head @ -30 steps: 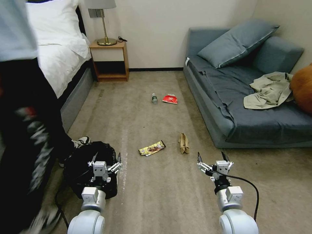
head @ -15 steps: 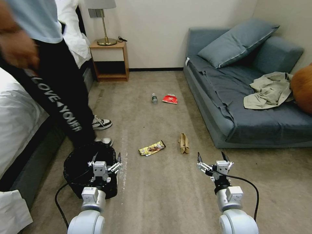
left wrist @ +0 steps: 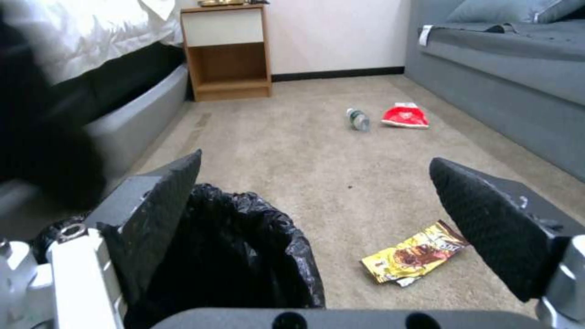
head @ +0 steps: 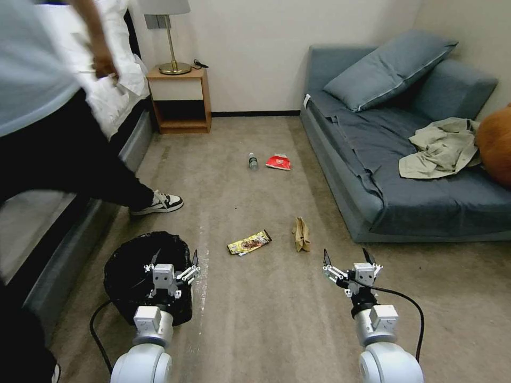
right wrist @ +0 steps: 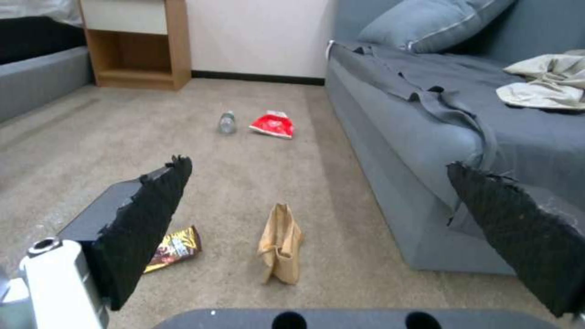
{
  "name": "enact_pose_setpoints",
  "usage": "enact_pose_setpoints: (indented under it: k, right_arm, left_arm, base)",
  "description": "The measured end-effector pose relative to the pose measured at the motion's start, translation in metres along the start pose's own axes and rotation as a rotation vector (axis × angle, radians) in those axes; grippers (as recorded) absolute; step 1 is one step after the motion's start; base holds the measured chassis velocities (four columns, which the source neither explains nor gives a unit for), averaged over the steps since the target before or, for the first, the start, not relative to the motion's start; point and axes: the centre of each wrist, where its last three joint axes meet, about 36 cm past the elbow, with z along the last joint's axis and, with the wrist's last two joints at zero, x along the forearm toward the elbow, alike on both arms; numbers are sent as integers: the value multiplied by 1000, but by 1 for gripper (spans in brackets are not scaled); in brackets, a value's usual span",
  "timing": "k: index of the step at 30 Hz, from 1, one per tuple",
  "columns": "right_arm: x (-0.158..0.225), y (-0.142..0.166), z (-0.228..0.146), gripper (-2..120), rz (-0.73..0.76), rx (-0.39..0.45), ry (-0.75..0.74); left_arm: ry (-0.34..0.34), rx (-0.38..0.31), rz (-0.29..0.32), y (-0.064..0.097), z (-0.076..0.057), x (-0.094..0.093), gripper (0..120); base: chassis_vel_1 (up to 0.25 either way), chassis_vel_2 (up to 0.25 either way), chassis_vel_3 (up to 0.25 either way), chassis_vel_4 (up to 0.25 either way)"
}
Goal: Pick up the trash bin, then pick up the garbage on the floor and place it into the trash bin.
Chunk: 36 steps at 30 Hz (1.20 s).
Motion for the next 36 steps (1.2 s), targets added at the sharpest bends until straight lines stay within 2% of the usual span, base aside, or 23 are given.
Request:
enact_pose_setpoints:
  k: [36]
  right_arm:
    - [0, 0, 0, 100, 0, 0, 0]
  left_arm:
    - [0, 0, 0, 0, 0, 0, 100]
  base:
    - [0, 0, 0, 0]
